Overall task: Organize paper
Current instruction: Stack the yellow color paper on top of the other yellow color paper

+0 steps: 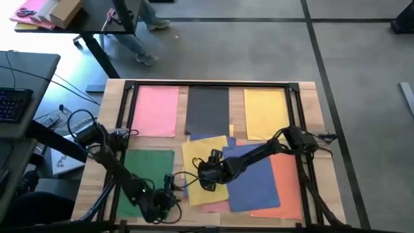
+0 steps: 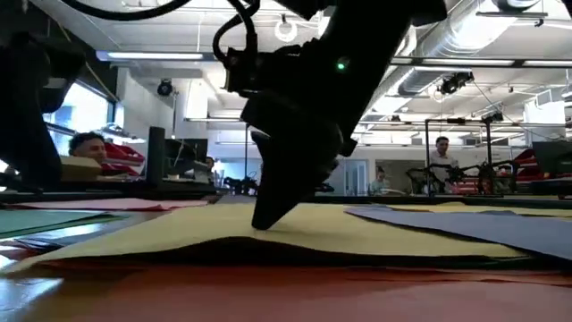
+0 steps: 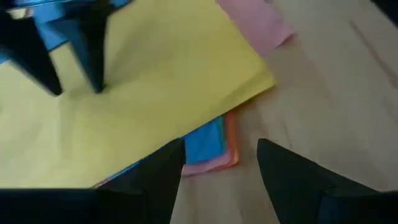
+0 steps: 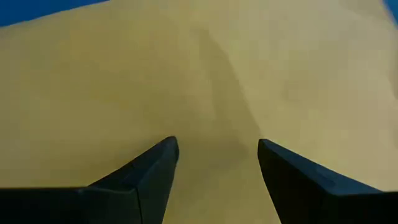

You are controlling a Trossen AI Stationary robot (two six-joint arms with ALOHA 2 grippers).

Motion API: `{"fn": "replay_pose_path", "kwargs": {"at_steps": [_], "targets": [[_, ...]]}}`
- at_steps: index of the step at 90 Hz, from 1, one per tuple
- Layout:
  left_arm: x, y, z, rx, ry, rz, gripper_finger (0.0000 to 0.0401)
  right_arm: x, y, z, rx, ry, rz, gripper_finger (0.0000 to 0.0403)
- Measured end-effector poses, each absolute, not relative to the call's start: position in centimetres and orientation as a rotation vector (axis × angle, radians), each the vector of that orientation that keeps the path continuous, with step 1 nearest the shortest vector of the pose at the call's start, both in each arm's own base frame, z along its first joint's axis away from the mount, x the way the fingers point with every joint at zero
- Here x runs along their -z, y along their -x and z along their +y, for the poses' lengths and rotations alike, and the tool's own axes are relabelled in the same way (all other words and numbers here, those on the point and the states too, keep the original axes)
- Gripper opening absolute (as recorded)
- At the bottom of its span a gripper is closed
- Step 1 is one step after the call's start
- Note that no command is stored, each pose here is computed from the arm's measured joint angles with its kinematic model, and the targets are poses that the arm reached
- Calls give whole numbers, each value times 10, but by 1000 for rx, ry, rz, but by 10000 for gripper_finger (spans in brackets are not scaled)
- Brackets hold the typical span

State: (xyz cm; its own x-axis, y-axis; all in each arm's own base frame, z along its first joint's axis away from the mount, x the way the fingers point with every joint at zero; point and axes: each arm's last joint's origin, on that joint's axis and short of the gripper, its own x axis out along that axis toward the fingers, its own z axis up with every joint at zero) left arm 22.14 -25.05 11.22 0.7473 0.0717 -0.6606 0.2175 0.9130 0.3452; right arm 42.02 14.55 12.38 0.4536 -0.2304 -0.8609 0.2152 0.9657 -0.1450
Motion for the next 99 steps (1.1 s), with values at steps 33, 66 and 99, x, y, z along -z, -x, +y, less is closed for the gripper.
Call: {"fn": "replay_pose_path", "kwargs": {"at_steps": [33,66,99], "targets": [[-103,-226,-253,90,-540,715,193,-124,-426,142,260,12,1028,216],[-94,-238,-253,143,-719,671,193,-127,-433,146,210,-45,958,216],[-99,-239,-262,114,-740,559,190,-127,-433,146,201,-51,964,216]]}}
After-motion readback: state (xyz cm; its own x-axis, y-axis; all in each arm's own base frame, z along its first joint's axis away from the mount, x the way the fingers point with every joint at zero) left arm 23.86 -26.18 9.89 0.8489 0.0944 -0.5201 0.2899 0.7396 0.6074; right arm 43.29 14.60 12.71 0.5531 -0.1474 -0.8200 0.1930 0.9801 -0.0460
